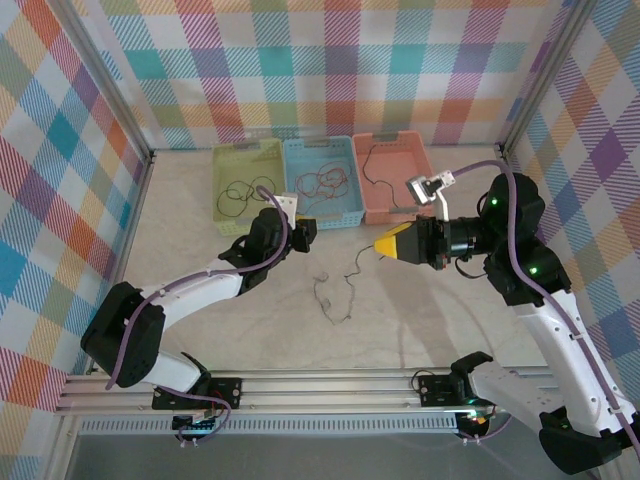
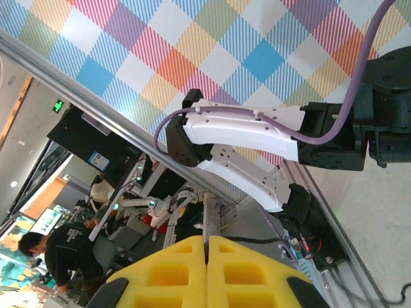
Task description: Untangle the cables
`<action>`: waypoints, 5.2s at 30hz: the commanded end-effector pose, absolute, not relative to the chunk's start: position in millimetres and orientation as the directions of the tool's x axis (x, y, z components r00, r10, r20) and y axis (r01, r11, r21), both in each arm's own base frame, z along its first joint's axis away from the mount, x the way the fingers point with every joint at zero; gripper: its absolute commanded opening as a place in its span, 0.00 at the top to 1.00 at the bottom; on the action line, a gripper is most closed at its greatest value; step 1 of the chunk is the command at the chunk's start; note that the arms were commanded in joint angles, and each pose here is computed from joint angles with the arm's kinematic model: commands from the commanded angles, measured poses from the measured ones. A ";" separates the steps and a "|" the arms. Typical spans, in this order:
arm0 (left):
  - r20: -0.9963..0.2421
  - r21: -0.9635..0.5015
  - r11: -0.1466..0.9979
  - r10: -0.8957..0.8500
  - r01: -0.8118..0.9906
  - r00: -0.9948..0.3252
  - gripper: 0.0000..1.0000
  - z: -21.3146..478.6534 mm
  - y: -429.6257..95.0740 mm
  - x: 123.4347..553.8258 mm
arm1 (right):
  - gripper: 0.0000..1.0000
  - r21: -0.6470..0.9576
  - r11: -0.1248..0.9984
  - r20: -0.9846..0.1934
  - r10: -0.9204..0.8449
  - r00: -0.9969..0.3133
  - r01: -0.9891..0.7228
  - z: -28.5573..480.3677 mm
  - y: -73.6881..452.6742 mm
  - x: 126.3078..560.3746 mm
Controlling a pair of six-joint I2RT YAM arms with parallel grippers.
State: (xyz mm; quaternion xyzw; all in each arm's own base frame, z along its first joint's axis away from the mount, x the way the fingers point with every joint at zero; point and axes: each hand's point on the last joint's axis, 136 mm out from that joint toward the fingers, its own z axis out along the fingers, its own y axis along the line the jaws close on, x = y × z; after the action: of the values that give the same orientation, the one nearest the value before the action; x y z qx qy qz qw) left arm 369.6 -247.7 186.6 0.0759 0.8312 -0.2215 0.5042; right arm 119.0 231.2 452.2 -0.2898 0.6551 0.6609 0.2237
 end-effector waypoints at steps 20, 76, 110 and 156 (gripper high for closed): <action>-0.860 -0.469 0.463 -0.049 0.752 -0.507 0.31 255.7 -301.7 249.7 | 1.00 0.730 0.104 -0.683 0.071 -0.727 -0.675 445.5 242.1 180.4; -0.853 -0.419 0.514 0.061 0.749 -0.519 0.68 211.8 -347.8 250.5 | 1.00 0.753 0.151 -0.658 0.149 -0.738 -0.641 463.5 250.1 225.7; -0.839 -0.516 0.571 -0.185 0.638 -0.512 1.00 373.1 -267.9 215.9 | 0.42 0.563 0.533 -0.794 0.138 -0.592 -0.632 310.0 223.8 309.7; -0.878 -0.476 0.517 -0.231 0.711 -0.420 1.00 482.3 -270.2 212.1 | 0.85 0.228 0.100 -0.954 -0.174 -0.243 -0.968 202.8 328.5 196.5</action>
State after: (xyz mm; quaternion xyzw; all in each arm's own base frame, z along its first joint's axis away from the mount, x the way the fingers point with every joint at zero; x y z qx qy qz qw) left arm 214.6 -276.6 470.1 0.1721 0.7132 -0.4657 0.4948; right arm 197.3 325.1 201.4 -0.4481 0.6347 0.4889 0.3967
